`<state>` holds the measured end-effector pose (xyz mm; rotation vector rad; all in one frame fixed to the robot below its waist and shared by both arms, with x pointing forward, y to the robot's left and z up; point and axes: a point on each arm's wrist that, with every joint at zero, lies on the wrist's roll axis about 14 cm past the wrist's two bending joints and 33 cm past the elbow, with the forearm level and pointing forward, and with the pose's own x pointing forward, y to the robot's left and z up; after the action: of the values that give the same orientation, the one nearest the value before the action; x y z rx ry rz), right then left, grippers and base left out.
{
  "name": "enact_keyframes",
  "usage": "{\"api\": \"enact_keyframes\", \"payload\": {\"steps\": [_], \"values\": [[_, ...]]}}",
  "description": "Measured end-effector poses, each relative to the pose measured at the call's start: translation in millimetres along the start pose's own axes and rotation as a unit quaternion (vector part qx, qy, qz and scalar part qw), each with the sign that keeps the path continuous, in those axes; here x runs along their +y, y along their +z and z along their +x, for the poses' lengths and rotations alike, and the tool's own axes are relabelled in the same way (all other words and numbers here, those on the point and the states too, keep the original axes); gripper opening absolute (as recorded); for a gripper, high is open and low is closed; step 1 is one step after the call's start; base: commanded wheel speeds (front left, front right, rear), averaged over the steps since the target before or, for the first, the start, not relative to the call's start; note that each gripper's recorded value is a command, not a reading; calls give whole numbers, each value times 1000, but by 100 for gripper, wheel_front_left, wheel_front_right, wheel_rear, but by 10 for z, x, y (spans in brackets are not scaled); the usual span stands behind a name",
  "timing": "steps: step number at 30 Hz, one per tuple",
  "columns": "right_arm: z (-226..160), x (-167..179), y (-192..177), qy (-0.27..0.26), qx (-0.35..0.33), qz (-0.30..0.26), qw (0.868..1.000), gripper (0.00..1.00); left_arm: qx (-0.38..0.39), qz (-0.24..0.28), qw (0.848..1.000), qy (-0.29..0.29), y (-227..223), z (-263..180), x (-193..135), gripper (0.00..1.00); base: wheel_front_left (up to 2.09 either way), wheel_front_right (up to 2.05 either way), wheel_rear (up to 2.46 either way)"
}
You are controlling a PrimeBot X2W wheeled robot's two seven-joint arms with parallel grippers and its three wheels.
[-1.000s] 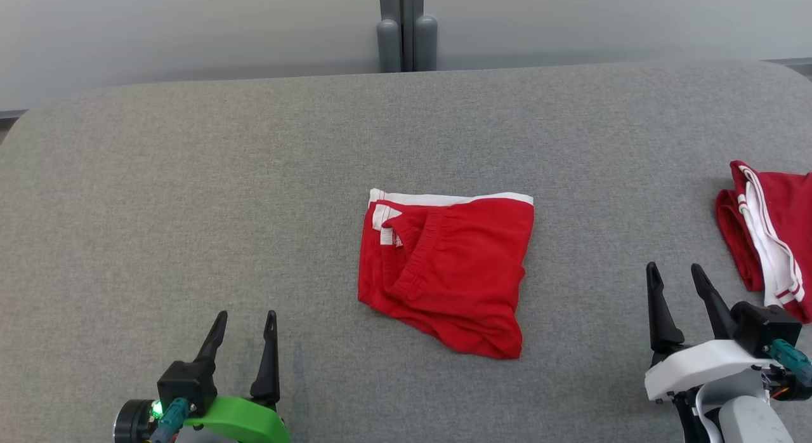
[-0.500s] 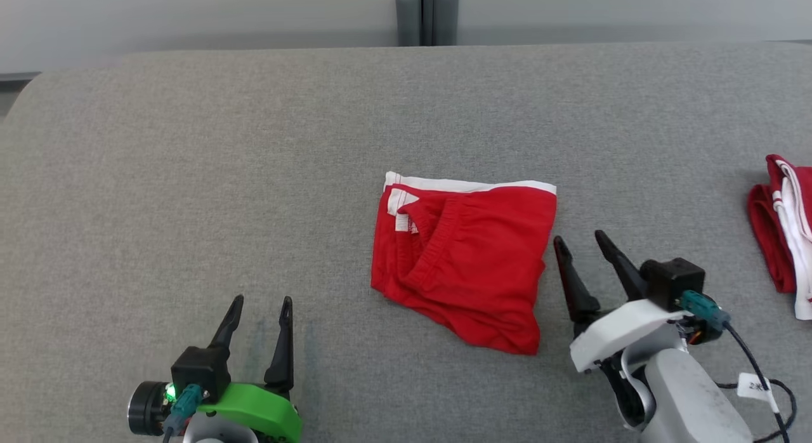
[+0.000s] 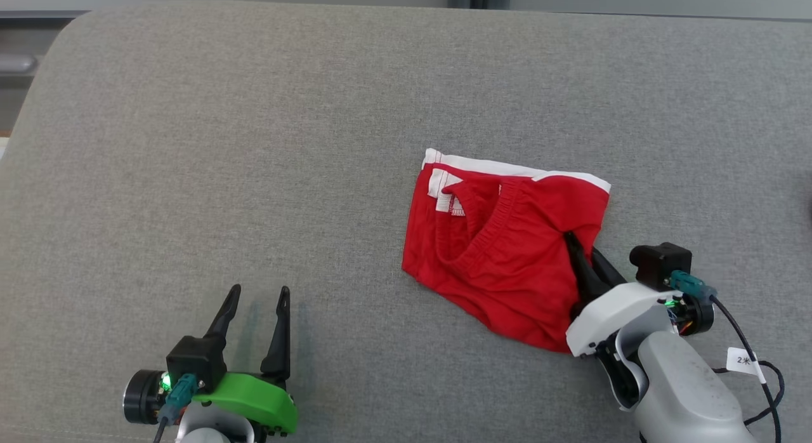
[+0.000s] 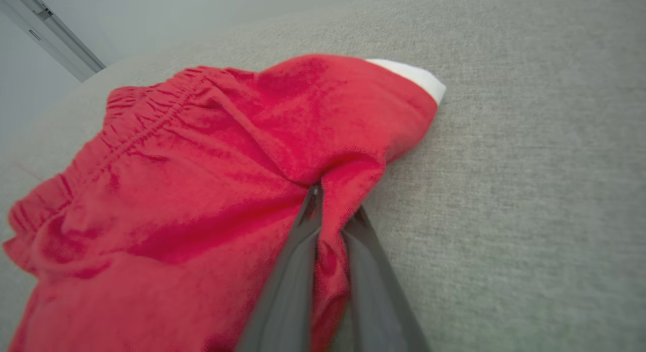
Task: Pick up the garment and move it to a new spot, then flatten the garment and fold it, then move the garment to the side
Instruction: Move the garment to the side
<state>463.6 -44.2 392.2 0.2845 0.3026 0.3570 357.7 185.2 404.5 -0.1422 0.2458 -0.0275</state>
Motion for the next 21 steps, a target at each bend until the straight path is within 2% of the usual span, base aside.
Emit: {"api": "enact_keyframes", "payload": {"steps": [5,10,21], "values": [[-54,-213,117,-30,-21,6,999,0,-3,4,1000,-28,23,93,-160,100,0,0,0],[-292,-508,123,-74,-27,9,997,0,-10,10,995,-101,65,230,-597,100,0,0,0],[-1169,-1196,171,-198,-52,20,979,0,-31,18,957,-287,170,368,-1765,100,0,0,0]]}}
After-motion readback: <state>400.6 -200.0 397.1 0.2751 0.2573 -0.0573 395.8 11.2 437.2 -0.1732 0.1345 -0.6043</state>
